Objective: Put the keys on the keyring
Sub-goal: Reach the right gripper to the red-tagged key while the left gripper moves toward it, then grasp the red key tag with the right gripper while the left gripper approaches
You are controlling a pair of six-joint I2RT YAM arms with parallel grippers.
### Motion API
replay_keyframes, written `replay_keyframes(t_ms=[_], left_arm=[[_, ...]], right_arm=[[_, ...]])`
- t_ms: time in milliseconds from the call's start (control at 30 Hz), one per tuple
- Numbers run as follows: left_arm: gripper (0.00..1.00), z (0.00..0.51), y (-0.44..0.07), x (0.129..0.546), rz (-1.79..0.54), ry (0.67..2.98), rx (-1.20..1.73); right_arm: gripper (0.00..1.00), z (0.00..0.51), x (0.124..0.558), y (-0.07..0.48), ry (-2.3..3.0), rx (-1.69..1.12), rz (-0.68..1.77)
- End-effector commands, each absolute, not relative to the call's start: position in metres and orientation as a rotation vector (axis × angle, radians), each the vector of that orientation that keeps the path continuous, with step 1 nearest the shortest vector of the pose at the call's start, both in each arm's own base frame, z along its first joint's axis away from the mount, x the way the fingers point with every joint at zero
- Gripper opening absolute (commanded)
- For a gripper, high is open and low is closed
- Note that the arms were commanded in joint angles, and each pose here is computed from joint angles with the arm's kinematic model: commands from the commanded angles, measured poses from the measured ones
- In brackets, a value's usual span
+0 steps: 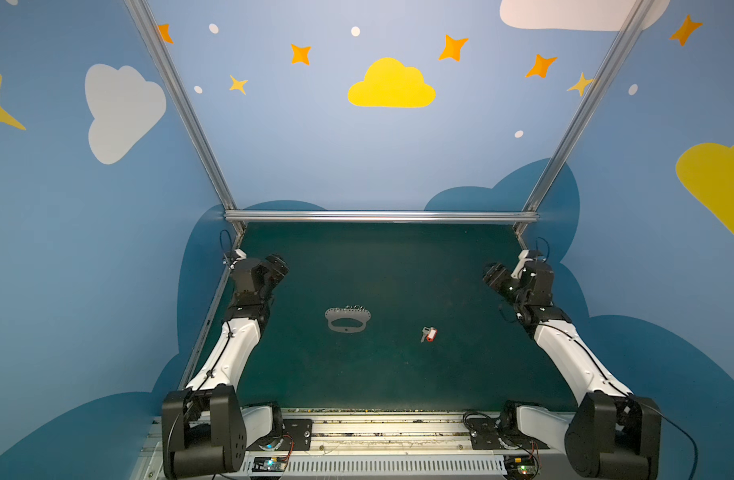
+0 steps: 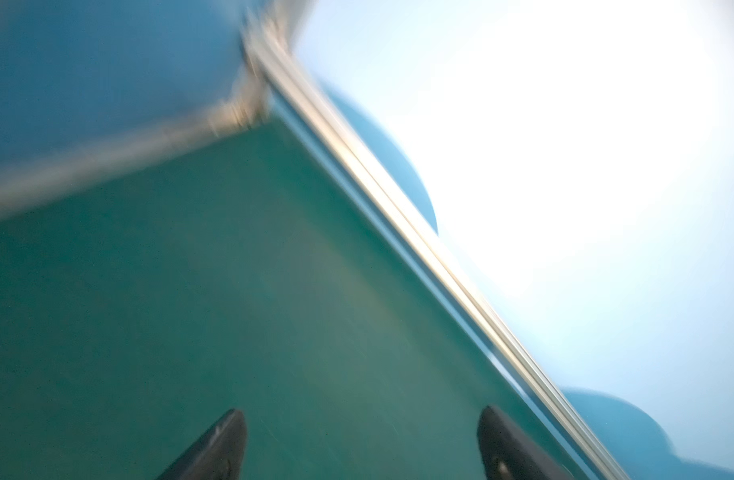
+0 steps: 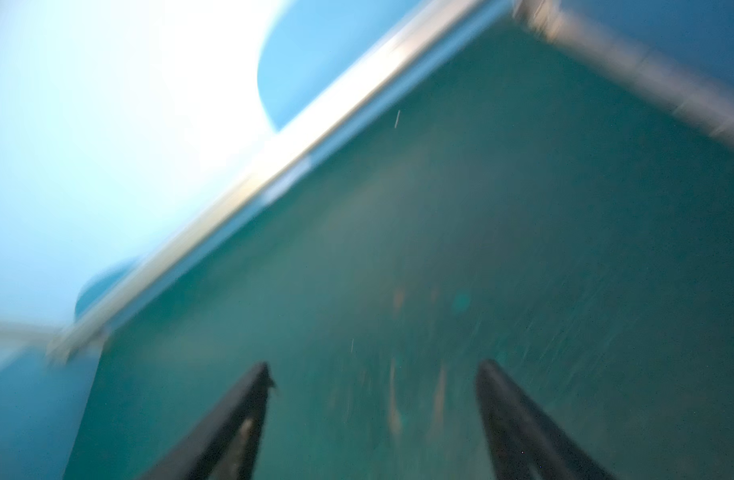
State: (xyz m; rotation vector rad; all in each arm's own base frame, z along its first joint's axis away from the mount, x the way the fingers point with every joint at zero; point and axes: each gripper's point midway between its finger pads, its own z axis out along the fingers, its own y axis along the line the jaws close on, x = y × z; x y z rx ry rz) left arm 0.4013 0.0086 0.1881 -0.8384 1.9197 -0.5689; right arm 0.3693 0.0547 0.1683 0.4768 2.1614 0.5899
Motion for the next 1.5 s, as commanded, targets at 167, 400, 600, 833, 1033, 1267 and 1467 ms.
replay_keyframes(t_ms=[167, 400, 600, 833, 1033, 1267, 1467], left_arm=[[0.37, 0.109, -0.150, 0.334, -0.904, 2.462, -0.546], [0.31, 0.095, -0.223, 0.321, -0.869, 2.600, -0.277], [0.29, 0.090, -0.245, 0.328, -0.861, 2.662, -0.223], [0.29, 0.086, -0.247, 0.322, -0.867, 2.675, -0.226], [0.30, 0.086, -0.242, 0.318, -0.853, 2.672, -0.243], [0.32, 0.094, -0.238, 0.317, -0.839, 2.656, -0.241], [0.35, 0.101, -0.243, 0.317, -0.877, 2.641, -0.224]], right_arm=[[0.39, 0.083, 0.283, 0.135, 2.629, 0.274, 0.705], [0.38, 0.048, 0.260, 0.151, 2.760, 0.251, 0.656], [0.50, 0.033, 0.258, 0.166, 2.823, 0.261, 0.673], [0.44, 0.037, 0.275, 0.190, 2.803, 0.200, 0.734], [0.36, 0.042, 0.296, 0.219, 2.788, 0.085, 0.779], [0.40, 0.046, 0.307, 0.224, 2.803, -0.008, 0.689], [0.44, 0.046, 0.293, 0.207, 2.810, -0.073, 0.598]])
